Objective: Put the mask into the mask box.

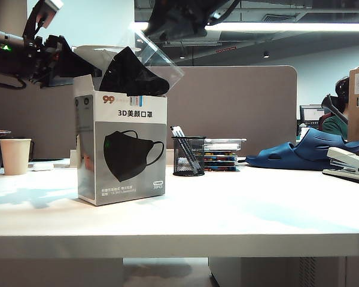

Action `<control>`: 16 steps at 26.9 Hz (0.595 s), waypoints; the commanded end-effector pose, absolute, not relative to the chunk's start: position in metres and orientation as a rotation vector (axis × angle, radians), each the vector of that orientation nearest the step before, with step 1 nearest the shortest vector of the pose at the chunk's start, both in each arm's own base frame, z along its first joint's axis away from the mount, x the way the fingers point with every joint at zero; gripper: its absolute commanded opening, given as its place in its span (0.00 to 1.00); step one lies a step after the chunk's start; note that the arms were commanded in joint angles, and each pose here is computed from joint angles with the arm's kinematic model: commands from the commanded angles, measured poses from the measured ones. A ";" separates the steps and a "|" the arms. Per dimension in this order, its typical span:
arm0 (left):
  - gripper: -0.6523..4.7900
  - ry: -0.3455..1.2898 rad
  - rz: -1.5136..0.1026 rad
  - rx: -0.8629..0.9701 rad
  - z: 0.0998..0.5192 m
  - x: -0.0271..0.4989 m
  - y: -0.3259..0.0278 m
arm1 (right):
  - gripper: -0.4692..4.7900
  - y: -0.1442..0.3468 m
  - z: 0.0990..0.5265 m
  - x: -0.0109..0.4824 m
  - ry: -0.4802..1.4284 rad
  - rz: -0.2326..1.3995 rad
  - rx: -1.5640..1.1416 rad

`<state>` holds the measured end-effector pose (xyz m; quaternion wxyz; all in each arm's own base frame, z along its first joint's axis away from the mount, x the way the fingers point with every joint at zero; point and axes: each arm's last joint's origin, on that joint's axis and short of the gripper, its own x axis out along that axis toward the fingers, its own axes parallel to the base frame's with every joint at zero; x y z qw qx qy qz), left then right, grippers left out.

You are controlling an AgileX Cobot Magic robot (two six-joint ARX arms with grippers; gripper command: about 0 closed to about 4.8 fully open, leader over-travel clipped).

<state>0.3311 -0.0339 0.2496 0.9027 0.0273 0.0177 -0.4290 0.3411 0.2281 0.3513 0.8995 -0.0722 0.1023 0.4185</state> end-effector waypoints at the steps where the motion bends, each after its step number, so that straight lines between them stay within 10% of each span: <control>1: 0.53 0.013 -0.885 0.067 0.253 0.331 -0.033 | 0.45 0.225 0.357 0.337 0.251 0.889 -0.089; 10: 0.53 0.013 -0.886 0.067 0.253 0.331 -0.033 | 0.10 0.228 0.352 0.327 0.404 1.021 0.034; 16: 0.53 0.010 -0.888 0.068 0.253 0.331 -0.034 | 0.08 0.230 0.344 0.327 0.456 1.023 0.029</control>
